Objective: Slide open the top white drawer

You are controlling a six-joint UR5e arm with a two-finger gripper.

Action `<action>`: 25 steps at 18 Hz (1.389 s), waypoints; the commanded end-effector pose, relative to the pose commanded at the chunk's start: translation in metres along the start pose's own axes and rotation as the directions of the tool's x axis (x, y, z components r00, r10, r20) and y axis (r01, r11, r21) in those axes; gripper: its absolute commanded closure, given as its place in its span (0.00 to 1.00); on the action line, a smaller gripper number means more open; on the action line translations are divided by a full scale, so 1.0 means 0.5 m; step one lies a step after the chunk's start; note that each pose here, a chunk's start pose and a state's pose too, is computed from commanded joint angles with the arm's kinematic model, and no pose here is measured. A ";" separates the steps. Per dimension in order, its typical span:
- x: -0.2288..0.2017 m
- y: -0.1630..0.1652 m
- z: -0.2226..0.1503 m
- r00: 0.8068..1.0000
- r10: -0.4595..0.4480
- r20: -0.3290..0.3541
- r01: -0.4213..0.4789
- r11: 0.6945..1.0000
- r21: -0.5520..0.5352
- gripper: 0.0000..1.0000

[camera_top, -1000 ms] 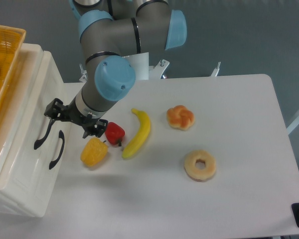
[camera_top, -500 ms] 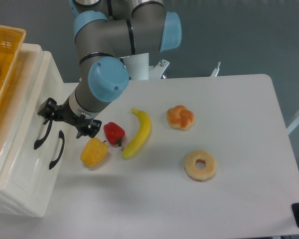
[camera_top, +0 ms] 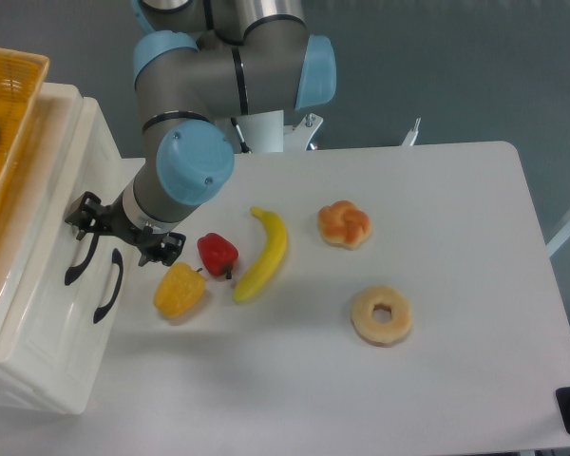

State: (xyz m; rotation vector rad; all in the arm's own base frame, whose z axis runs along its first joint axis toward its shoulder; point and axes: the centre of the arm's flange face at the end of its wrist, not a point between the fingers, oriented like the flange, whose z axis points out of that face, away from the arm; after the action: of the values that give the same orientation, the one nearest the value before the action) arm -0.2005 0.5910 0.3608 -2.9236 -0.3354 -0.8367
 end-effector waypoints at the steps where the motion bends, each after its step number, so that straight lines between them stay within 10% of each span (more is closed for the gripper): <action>1: -0.001 -0.001 0.001 1.000 -0.001 -0.001 0.001 1.000 -0.001 0.00; 25: 0.015 -0.002 0.016 0.991 0.063 0.116 -0.060 0.998 -0.027 0.00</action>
State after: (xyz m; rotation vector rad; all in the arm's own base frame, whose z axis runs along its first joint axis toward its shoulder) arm -0.1903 0.5948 0.3580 -2.9951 -0.2436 -0.6682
